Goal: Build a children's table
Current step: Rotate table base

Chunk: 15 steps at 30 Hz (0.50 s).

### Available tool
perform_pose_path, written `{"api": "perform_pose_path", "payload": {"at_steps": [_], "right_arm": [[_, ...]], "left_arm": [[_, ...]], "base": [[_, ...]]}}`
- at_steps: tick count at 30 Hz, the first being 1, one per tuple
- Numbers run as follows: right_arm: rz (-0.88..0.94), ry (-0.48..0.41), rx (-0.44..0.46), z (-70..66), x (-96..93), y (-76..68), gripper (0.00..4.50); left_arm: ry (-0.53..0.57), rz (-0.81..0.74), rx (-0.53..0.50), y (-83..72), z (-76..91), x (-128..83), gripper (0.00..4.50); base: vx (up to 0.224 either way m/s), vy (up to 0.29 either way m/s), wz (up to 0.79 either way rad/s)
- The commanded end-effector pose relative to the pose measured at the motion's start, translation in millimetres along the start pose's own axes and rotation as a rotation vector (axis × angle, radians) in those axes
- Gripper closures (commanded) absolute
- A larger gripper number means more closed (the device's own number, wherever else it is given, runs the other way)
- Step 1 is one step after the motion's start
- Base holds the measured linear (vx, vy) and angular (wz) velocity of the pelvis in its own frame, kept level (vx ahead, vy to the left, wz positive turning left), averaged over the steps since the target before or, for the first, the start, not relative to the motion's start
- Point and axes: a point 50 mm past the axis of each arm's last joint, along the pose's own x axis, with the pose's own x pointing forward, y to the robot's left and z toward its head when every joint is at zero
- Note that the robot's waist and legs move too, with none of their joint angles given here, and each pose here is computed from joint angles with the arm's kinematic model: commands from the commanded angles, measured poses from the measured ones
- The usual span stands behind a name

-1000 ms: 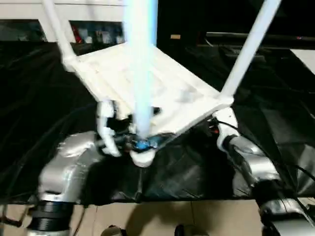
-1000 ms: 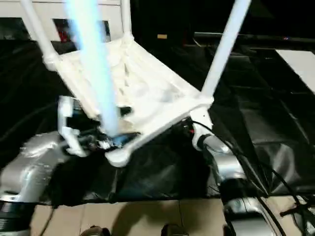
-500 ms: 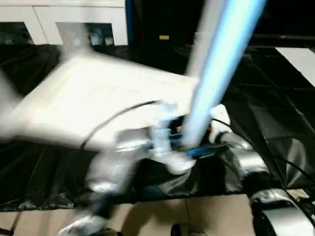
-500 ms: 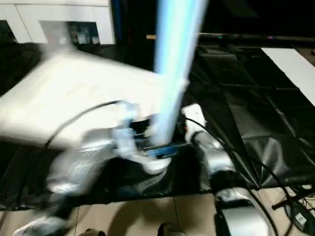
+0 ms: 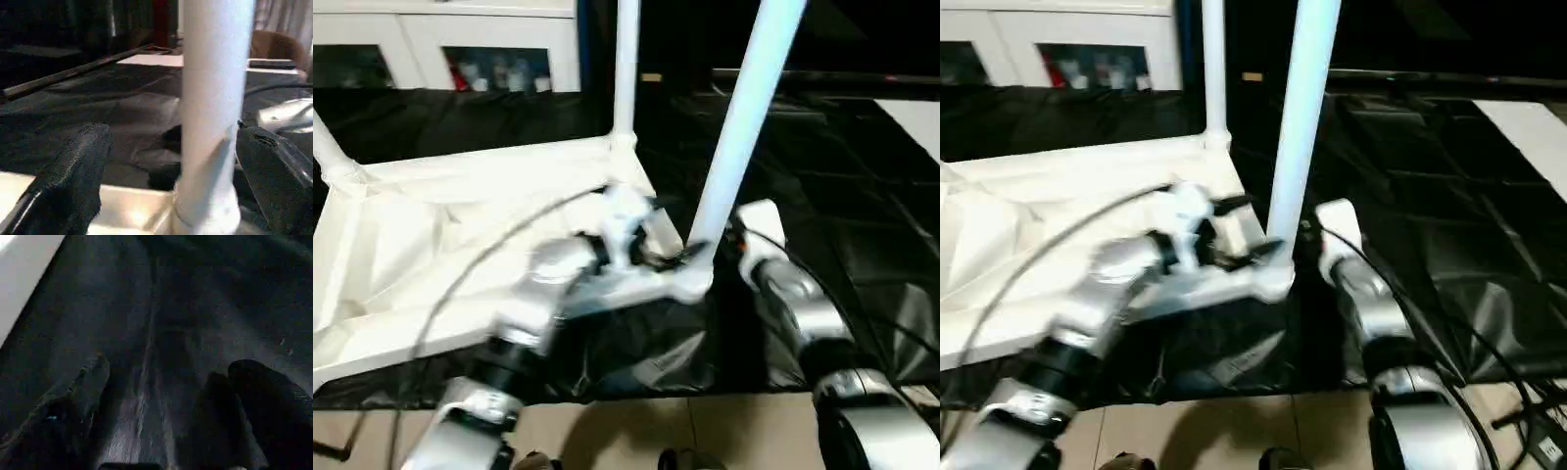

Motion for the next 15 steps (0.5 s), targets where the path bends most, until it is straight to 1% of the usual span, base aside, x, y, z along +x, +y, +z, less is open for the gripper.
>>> {"api": "perform_pose_path", "payload": {"at_steps": [1, 2, 3, 4, 6, 8, 9, 10, 11, 12, 13, 14, 15], "right_arm": [[0.005, -0.02, 0.009, 2.8, -5.1, -9.7, 0.02], [0.045, -0.031, 0.008, 3.1, -8.4, -10.4, 0.02], [0.102, -0.042, 0.003, 4.0, -13.3, -11.1, 0.02], [0.118, -0.044, 0.001, 4.3, -14.8, -11.2, 0.02], [0.198, -0.059, -0.024, 6.9, -22.3, -11.4, 0.02], [0.287, -0.068, -0.092, 10.2, -35.5, -16.7, 0.02], [0.334, -0.067, -0.138, 13.4, -47.1, -24.6, 0.0], [0.334, -0.067, -0.138, 13.4, -47.1, -24.6, 0.0], [0.345, -0.066, -0.154, 15.1, -51.6, -28.4, 0.0], [0.399, -0.068, -0.187, 20.2, -65.3, -36.0, 0.0], [0.4, -0.068, -0.187, 20.3, -65.6, -36.1, 0.0], [0.422, -0.066, -0.195, 21.7, -69.9, -37.7, 0.0], [0.453, -0.061, -0.206, 23.0, -75.1, -38.6, 0.0]], "left_arm": [[0.005, -0.059, -0.029, -5.5, 1.2, -2, 0.0], [0.024, -0.094, -0.057, -7.9, -1.0, -6, 0.0], [0.066, -0.14, -0.074, -10.6, -6.9, -11, 0.0], [0.082, -0.154, -0.075, -11.3, -9.0, -12, 0.0], [0.161, -0.205, -0.058, -13.3, -19.9, -19, 0.0], [0.282, -0.242, -0.056, -11.0, -35.3, -27, 0.0], [0.342, -0.239, -0.056, -6.3, -41.3, -31, 0.29], [0.342, -0.239, -0.056, -6.3, -41.3, -31, 0.29], [0.353, -0.229, -0.059, -4.0, -41.7, -32, 0.36], [0.395, -0.222, -0.053, 1.4, -42.0, -33, 0.36], [0.396, -0.222, -0.052, 1.5, -42.0, -33, 0.42], [0.412, -0.224, -0.046, 3.0, -42.0, -33, 0.72], [0.431, -0.226, -0.037, 4.5, -41.9, -34, 0.8]], "base": [[0.0, 0.0, 0.0], [0.0, 0.0, 0.0], [0.0, 0.0, 0.0], [0.0, 0.0, 0.0], [0.0, 0.0, 0.0], [0.0, 0.0, 0.0], [0.0, 0.0, 0.0], [0.0, 0.0, 0.0], [0.0, 0.0, 0.0], [0.0, 0.0, 0.0], [0.0, 0.0, 0.0], [0.0, 0.0, 0.0], [0.0, 0.0, 0.0]]}}
